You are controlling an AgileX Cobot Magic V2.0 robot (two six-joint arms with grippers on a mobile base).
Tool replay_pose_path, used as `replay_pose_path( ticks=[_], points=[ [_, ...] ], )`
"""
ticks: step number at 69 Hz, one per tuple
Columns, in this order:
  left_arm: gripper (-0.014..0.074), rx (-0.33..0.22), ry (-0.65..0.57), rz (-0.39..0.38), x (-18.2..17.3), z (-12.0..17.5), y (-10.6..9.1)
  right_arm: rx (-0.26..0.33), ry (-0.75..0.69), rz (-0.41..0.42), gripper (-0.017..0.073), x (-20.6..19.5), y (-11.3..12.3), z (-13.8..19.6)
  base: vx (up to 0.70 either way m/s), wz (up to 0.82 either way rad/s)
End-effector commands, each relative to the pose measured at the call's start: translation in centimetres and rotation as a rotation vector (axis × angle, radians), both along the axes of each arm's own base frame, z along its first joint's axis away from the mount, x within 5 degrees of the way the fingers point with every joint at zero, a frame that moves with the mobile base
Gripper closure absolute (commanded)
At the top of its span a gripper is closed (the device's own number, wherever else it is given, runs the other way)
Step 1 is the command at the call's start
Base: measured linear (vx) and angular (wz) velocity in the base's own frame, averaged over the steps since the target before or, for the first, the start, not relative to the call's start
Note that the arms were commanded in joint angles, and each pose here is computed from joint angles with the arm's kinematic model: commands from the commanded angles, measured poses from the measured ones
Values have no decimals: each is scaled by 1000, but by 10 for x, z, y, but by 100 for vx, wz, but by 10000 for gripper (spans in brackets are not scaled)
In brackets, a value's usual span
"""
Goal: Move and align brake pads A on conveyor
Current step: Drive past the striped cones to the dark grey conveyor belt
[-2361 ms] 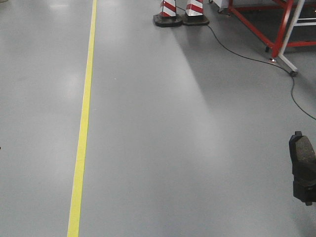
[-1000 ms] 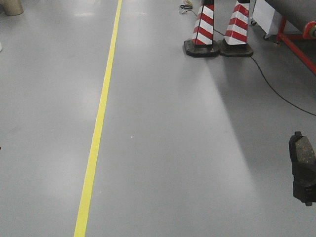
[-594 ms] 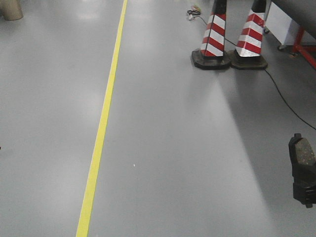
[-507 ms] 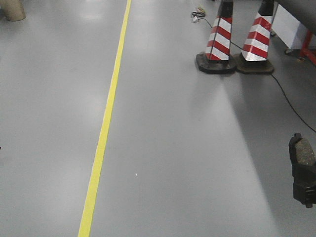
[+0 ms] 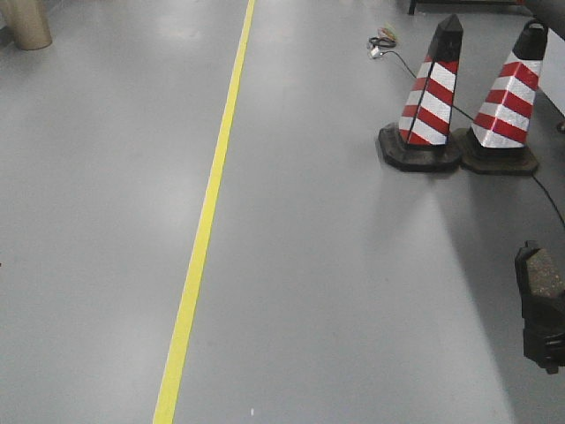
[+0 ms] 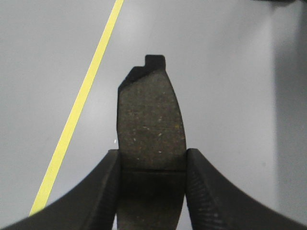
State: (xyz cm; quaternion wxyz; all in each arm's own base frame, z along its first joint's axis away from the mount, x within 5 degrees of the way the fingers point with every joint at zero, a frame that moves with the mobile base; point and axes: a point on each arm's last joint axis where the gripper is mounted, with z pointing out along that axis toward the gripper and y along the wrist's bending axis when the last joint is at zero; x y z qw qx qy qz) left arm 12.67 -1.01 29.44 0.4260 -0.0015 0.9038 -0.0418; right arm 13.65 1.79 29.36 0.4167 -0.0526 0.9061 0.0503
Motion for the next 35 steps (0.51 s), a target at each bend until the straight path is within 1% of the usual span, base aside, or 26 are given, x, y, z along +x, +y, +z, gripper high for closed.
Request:
replay_pose_path(
  ticks=[1, 35],
  points=[
    [538, -11, -112, 1, 5, 15, -1, 13, -107, -7, 499, 4, 0, 15, 73, 1],
    [538, -11, -112, 1, 5, 15, -1, 13, -107, -7, 499, 4, 0, 15, 73, -3]
  ],
)
